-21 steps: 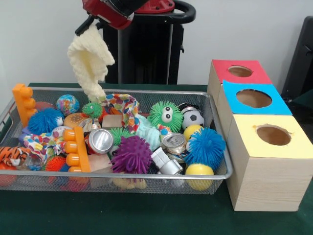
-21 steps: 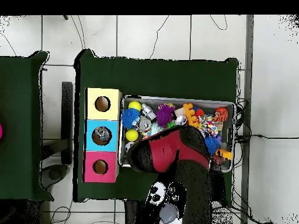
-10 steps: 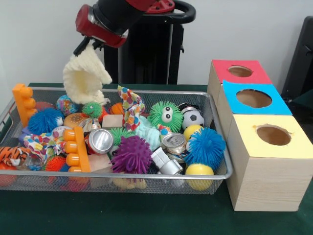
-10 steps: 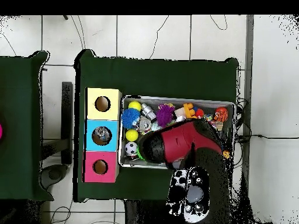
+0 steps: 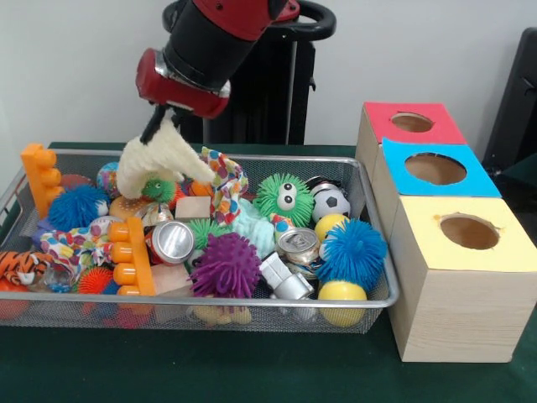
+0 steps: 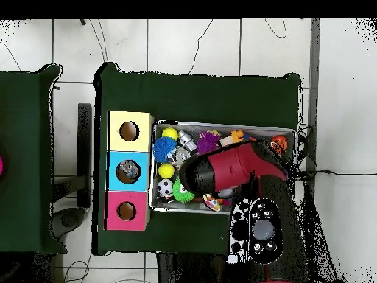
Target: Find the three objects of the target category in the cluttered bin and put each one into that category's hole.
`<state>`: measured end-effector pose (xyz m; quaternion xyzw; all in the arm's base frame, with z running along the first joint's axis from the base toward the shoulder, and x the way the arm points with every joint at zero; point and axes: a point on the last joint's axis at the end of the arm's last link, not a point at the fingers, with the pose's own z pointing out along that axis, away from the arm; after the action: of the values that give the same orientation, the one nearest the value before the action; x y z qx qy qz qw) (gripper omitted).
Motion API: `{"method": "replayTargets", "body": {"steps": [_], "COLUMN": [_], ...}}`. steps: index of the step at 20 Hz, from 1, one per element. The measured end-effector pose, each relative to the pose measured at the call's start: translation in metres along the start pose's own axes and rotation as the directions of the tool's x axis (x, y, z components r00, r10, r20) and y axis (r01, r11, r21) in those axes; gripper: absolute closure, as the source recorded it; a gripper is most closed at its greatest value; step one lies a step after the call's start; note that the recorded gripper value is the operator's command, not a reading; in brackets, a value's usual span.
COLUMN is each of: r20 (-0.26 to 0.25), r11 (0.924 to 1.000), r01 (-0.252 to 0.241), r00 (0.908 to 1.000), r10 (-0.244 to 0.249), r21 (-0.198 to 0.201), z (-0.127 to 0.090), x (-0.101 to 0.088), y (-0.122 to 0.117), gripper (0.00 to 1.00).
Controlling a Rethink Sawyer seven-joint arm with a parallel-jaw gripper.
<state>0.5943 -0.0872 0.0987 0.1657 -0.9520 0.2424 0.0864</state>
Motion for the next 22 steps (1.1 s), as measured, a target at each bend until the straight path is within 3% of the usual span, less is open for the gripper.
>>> {"method": "replayTargets", "body": {"steps": [1,3,5,7,8,11,12,13,14,22], "r20": [0.026,0.127,0.222,0.277,0.355,0.422,0.437,0.442,0.458,0.457], "r11": [1.0,0.9995,0.9987,0.9981,0.9961,0.9923,0.9905,0.99,0.9871,0.9867], "r01": [-0.004,-0.017,-0.028,-0.034,-0.047,-0.061,-0.065,-0.065,-0.067,-0.041], "r00": [0.9997,0.9917,0.9743,0.9598,0.9322,0.9008,0.8923,0.8895,0.8797,0.8829], "r10": [0.004,0.02,0.036,0.047,0.07,0.101,0.112,0.114,0.127,0.109], "r21": [-0.007,-0.028,-0.042,-0.052,-0.075,-0.108,-0.121,-0.125,-0.145,-0.158], "z": [0.0,-0.001,-0.004,-0.007,-0.012,-0.017,-0.017,-0.018,-0.018,-0.017], "x": [-0.005,-0.021,-0.036,-0.044,-0.056,-0.066,-0.068,-0.069,-0.071,-0.073], "y": [0.0,0.0,-0.001,-0.001,-0.001,0.001,0.002,0.003,0.007,0.027], "gripper": [1.0,1.0,1.0,1.0,1.0,1.0,1.0,1.0,1.0,1.0]}}
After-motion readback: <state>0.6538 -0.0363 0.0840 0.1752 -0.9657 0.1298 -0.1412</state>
